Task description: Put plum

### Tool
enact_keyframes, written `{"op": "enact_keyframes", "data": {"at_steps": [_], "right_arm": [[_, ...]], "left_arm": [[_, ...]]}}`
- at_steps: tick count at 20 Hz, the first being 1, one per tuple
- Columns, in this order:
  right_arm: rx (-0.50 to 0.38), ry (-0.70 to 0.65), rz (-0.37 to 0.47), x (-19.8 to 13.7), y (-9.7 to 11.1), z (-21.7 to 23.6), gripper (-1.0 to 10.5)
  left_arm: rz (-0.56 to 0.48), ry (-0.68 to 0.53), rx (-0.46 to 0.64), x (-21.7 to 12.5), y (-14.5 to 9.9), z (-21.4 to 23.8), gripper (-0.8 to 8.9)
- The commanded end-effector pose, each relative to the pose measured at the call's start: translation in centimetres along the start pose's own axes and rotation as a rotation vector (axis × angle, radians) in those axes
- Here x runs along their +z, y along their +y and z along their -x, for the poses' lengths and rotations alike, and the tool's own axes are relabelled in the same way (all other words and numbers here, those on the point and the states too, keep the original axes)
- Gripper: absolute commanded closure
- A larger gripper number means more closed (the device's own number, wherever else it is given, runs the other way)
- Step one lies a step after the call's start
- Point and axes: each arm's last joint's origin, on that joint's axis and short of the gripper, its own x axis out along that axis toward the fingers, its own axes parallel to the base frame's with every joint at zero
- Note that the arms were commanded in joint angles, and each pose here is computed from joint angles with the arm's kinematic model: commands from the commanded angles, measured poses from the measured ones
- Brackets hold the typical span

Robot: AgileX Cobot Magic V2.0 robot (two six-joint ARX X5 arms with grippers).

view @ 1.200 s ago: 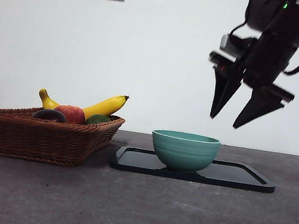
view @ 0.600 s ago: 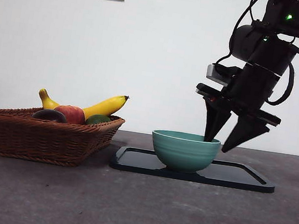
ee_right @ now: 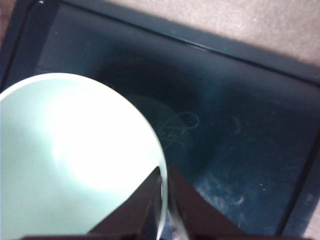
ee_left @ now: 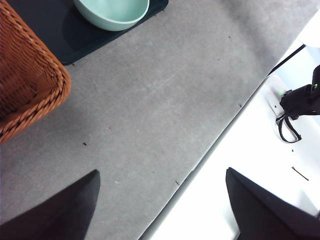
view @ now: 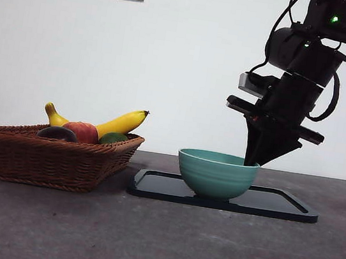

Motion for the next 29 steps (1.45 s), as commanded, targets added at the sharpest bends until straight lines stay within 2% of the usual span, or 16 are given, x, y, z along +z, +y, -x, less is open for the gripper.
{"op": "enact_keyframes", "data": {"at_steps": [1, 5, 9, 15, 21, 29], "right_arm": [[0.008, -0.089, 0.032, 1.2, 1.0, 2.8, 9.4], [0.018, -0.162, 0.056, 0.7, 2.2, 8.1, 9.4], [0.027, -0.176, 0.08, -1.1, 3.3, 13.0, 9.4], [0.057, -0.194, 0.13, -4.2, 5.4, 17.2, 9.4], [0.098, -0.111, 0.195, -8.3, 6.6, 14.0, 9.4], [0.124, -0.039, 0.195, -12.8, 6.4, 7.1, 9.4]], "left_arm": [[-0.025, -0.011, -0.007, 0.4, -0.1, 0.2, 4.12], [-0.025, -0.011, -0.007, 0.4, -0.1, 0.2, 4.12], [-0.025, -0.011, -0.007, 0.4, -0.1, 0.2, 4.12], [-0.024, -0.01, -0.007, 0.4, -0.1, 0.2, 4.12], [-0.023, -0.009, -0.008, 0.4, -0.1, 0.2, 4.12], [-0.016, -0.01, -0.007, 0.4, -0.1, 0.2, 4.12]]}}
